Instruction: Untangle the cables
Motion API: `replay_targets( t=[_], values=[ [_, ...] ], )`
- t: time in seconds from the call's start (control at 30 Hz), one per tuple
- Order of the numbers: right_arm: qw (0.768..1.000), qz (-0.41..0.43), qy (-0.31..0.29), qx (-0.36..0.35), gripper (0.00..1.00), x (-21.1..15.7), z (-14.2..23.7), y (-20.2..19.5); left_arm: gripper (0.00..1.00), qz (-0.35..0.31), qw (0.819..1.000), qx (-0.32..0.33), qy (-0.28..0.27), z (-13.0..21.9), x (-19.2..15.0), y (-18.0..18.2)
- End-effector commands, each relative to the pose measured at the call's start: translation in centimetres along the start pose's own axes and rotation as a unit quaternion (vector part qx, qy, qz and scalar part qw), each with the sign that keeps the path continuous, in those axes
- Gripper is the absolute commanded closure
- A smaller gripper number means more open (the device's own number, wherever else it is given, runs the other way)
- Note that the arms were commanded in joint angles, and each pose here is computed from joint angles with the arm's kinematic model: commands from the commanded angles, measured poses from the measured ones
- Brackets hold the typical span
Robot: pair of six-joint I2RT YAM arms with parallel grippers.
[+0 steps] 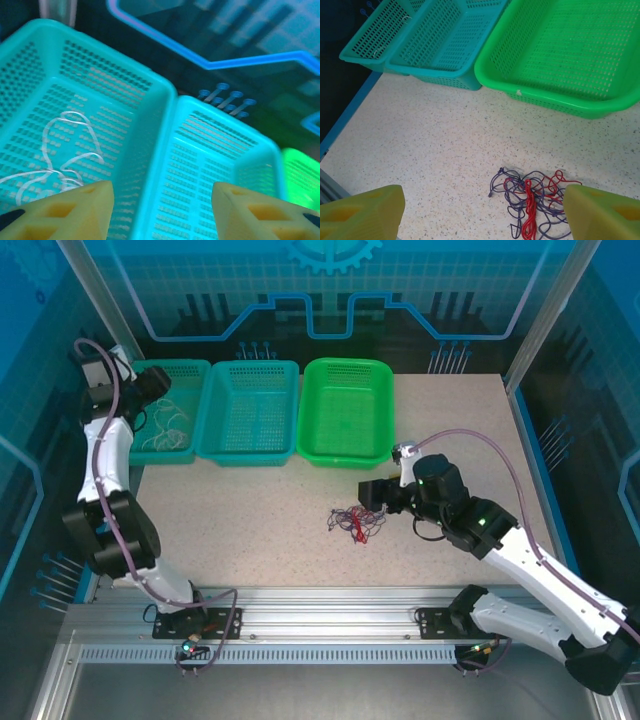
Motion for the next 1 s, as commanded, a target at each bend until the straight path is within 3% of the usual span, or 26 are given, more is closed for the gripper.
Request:
replay_targets(
  t=[0.0, 0.13, 0.33, 0.4, 0.53, 0.6, 0.73, 0.97],
  values=[
    [1.0, 0.002, 0.013, -0.005, 0.16, -0.7, -1.3, -0.5, 0.45, 0.004, 0.99, -0.133, 0.04, 4.9, -3.2, -7.5],
    [0.999, 0.007, 0.051, 0.004, 0.16, -1.9, -3.2, -0.2, 0.44, -0.032, 0.966, -0.232, 0.114, 9.4, -11.6, -13.4],
    [0.991, -0.002, 0.136, -0.006, 0.18, -5.0, -5.9, -0.6, 0.41, -0.126, 0.91, -0.322, 0.228, 14.8, -25.1, -16.1],
    [0.985, -0.018, 0.17, -0.026, 0.25, -6.5, -6.7, -1.1, 0.4, -0.163, 0.896, -0.324, 0.257, 15.6, -28.9, -15.7],
    [0.975, -0.043, 0.22, 0.004, 0.42, -9.1, -8.6, -0.1, 0.37, -0.219, 0.868, -0.324, 0.307, 16.2, -34.9, -14.7],
    [0.968, -0.054, 0.245, -0.011, 0.46, -10.9, -9.3, -0.1, 0.36, -0.238, 0.859, -0.322, 0.319, 16.1, -36.5, -14.0],
    [0.952, -0.072, 0.288, -0.069, 0.65, -14.5, -10.5, -1.5, 0.35, -0.255, 0.86, -0.313, 0.314, 15.3, -37.3, -13.5],
    [0.942, -0.061, 0.322, -0.075, 0.78, -16.6, -12.3, -1.7, 0.33, -0.276, 0.855, -0.318, 0.301, 15.3, -36.9, -13.9]
  ],
)
Point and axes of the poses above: each hand's point on the last joint's axis, 136 mm out from that joint toward the fingers, its own z axis back along the fingers, its own y axis along the line the jaws close on, x = y × z, the point moved 3 cm from there along z, back along the fingers, and after that the axes turned 15 degrees about z, right-handed, at the moved point
